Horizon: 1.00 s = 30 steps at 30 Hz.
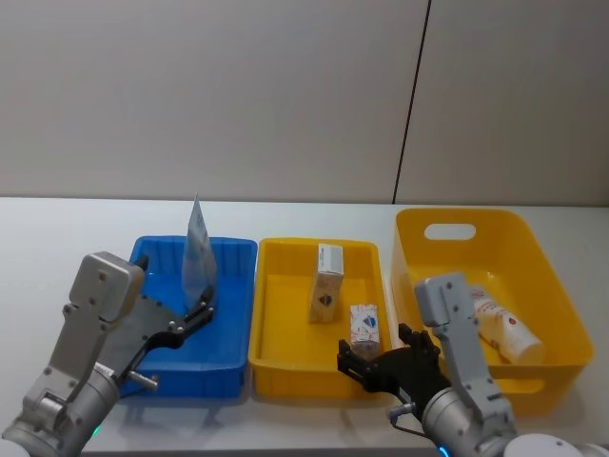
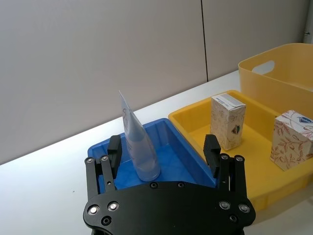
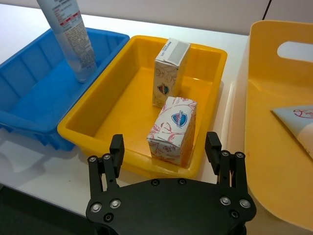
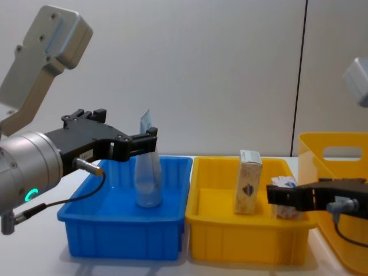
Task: Bimanual collaborative sorting of washing and personal care products
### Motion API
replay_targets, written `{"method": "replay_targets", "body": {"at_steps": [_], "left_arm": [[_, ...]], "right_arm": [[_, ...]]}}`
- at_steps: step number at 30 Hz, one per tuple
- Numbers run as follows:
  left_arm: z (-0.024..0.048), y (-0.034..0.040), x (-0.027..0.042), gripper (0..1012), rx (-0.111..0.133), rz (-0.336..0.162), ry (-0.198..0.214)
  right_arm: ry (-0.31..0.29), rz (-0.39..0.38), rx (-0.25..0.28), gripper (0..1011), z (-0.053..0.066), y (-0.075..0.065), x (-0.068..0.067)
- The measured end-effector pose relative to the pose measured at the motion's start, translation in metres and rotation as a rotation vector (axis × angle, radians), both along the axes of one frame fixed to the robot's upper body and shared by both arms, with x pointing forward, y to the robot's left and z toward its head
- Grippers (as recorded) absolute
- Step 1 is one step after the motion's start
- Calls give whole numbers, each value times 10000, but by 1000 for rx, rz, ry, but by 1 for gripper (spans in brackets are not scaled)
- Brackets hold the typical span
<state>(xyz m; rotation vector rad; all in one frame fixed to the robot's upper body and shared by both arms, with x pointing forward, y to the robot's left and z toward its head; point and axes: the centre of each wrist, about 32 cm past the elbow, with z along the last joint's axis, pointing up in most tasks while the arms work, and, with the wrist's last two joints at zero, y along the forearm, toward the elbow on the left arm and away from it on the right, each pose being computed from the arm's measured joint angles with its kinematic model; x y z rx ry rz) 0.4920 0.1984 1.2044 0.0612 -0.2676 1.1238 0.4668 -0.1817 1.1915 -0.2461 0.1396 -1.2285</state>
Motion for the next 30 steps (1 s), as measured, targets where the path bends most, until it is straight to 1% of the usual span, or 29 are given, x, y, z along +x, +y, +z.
{"method": "replay_targets", "body": {"at_steps": [21, 30], "left_arm": [[0, 0, 0, 1001, 0, 0, 0], [0, 0, 0, 1001, 0, 0, 0]], "right_arm": [[22, -48, -27, 1003, -99, 205, 111], [22, -62, -35, 1003, -137, 281, 180]]}}
